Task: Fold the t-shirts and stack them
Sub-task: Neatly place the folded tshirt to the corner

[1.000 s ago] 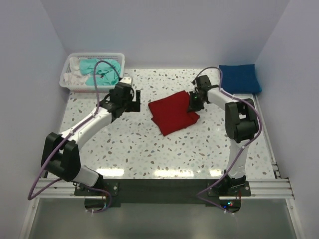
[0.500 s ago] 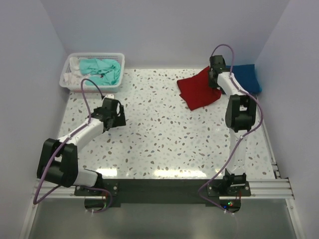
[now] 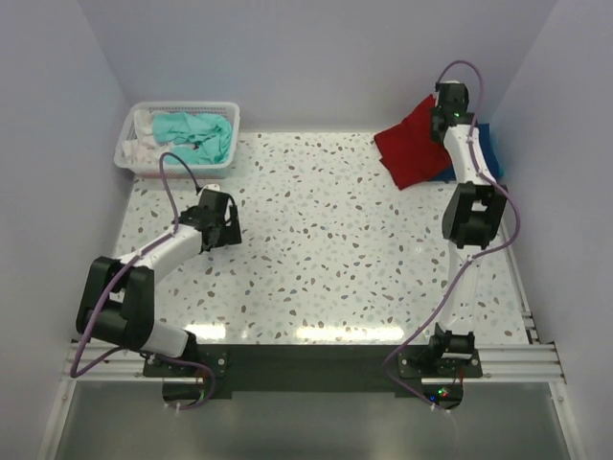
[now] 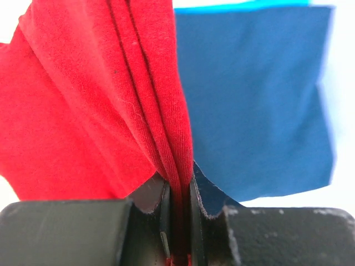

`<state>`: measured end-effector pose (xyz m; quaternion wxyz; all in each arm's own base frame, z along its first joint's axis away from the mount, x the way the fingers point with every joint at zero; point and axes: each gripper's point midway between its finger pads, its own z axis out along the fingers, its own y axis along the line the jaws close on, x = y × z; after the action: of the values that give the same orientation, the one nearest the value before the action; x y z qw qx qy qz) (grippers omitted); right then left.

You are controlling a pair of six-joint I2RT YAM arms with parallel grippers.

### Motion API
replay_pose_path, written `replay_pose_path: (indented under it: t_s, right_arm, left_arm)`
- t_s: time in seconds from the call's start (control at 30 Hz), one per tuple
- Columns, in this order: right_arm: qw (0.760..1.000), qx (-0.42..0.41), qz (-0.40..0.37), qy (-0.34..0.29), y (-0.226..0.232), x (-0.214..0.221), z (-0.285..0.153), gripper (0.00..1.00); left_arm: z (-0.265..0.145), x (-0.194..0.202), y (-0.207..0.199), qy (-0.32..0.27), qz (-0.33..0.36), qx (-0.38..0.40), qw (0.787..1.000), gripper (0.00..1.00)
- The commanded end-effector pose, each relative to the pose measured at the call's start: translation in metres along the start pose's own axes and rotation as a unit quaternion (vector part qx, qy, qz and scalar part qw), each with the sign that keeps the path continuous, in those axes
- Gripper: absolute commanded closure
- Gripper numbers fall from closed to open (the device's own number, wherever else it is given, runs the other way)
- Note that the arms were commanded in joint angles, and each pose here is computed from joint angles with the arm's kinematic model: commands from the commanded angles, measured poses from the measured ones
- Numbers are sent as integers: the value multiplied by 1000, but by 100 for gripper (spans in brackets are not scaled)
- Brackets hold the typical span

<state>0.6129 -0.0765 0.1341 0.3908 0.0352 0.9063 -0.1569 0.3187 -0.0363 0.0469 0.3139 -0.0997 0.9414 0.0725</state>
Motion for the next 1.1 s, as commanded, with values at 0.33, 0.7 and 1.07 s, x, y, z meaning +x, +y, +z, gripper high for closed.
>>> replay_pose_path:
  t_s: [0.33, 0.7, 1.07]
  right_arm:
    - [995, 53, 32, -78, -111, -46, -8, 100]
    - [984, 128, 46, -112, -143, -44, 39, 98]
    - [968, 214, 94, -91, -180, -19, 35, 94]
  left_arm:
    - [14, 1, -4, 6, -9, -1, 1000, 0]
    - [24, 17, -4, 37, 2, -7, 999, 0]
    - [23, 17, -5, 45, 0, -6, 999, 0]
